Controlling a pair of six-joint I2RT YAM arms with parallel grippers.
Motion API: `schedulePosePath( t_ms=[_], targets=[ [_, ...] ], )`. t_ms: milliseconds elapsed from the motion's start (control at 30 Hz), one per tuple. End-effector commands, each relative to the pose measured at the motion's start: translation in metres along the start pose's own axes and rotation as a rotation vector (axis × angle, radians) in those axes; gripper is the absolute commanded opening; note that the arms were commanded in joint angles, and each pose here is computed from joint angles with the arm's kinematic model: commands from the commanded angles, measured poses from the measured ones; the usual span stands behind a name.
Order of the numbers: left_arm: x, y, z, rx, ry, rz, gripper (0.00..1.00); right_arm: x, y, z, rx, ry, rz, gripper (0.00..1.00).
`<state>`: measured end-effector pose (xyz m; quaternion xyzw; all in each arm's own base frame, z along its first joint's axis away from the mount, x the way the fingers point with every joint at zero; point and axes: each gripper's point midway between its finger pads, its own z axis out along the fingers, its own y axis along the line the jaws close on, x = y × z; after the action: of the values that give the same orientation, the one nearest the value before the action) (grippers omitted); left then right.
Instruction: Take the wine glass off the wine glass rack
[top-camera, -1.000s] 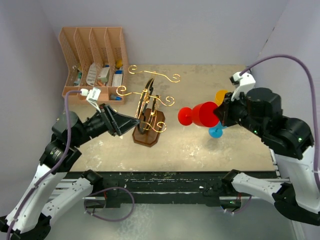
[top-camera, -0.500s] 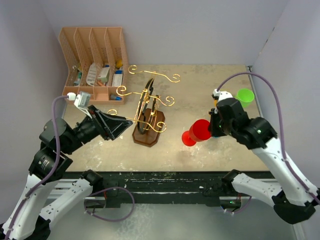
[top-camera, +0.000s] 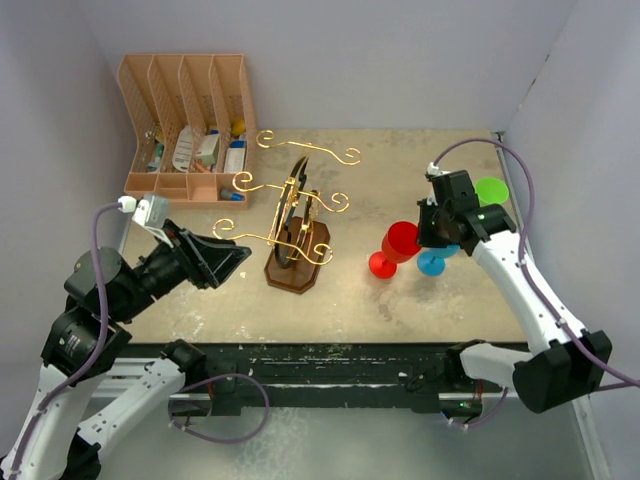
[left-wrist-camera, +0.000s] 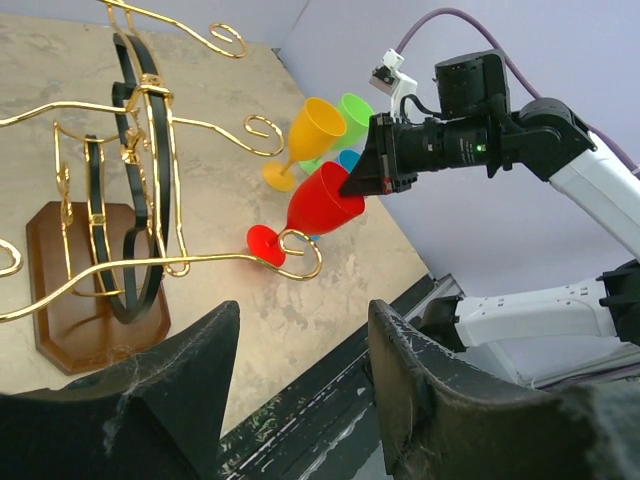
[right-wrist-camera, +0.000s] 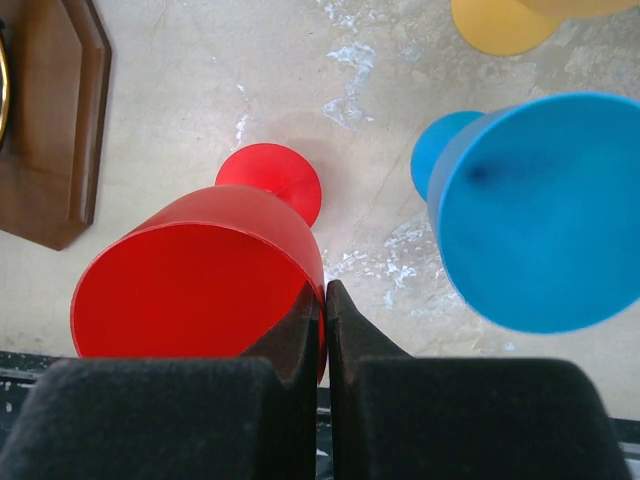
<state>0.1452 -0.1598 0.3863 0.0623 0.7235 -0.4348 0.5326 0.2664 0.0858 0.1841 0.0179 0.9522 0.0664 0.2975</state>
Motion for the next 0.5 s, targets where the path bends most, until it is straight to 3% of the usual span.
schedulePosePath(
  t_ms=[0, 467],
  targets=[
    [-0.014, -0.001, -0.012, -0.021, -0.068, 0.037, 0.57, -0.028, 0.003, 0.000, 0.009, -0.070, -0.018, 0.00],
    [-0.013, 0.001, -0.027, -0.038, -0.077, 0.051, 0.57, -0.030, -0.018, 0.025, 0.153, -0.048, -0.004, 0.00]
  ],
)
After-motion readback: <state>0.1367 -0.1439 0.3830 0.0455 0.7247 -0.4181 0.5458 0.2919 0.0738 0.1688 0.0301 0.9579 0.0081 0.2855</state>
